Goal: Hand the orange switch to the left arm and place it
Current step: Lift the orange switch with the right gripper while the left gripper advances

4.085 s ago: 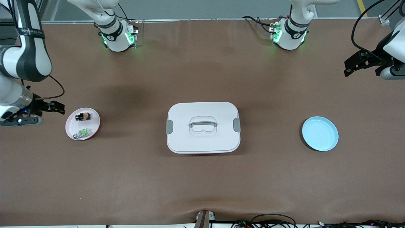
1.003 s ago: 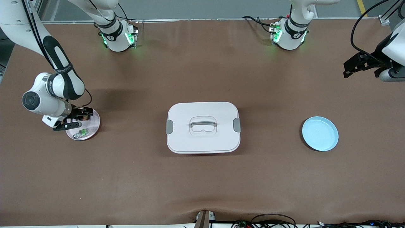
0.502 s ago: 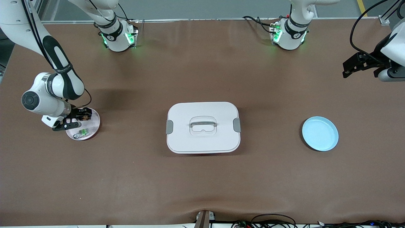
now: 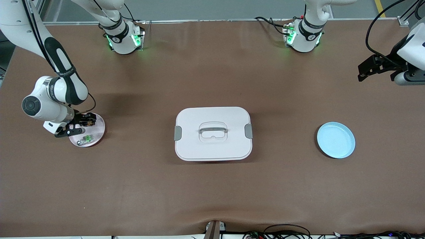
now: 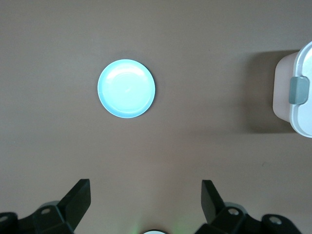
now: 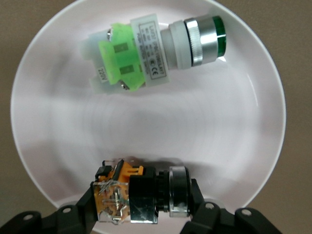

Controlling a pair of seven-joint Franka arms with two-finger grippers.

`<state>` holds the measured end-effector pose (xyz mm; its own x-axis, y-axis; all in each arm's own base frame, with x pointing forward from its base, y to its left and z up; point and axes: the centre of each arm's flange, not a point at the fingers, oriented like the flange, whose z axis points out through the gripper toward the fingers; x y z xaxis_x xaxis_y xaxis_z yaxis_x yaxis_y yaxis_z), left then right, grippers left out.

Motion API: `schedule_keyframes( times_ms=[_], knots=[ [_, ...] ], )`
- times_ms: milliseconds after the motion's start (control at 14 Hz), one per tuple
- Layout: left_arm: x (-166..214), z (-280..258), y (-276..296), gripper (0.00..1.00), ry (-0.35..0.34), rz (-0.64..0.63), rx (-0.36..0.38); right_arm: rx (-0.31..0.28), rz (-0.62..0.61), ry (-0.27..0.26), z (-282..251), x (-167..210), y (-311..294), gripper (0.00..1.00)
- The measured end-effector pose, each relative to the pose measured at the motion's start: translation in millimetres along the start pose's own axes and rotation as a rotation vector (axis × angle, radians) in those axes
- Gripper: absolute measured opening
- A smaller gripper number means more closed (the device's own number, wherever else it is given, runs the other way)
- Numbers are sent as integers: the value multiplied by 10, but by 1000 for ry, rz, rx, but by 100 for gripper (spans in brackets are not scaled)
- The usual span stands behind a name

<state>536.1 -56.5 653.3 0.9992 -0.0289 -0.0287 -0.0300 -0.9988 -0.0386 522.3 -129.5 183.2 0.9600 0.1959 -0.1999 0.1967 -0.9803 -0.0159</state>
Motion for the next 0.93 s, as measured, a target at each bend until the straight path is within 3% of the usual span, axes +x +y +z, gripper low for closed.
schedule_keyframes(
  times_ms=[573, 932],
  knots=[
    [-2, 26, 71, 100, -7, 11, -19, 45, -8, -167, -1833, 140, -123, 73],
    [-5, 33, 108, 100, -9, 18, -19, 21, 91, -216, -2747, 266, -663, 73]
  ],
)
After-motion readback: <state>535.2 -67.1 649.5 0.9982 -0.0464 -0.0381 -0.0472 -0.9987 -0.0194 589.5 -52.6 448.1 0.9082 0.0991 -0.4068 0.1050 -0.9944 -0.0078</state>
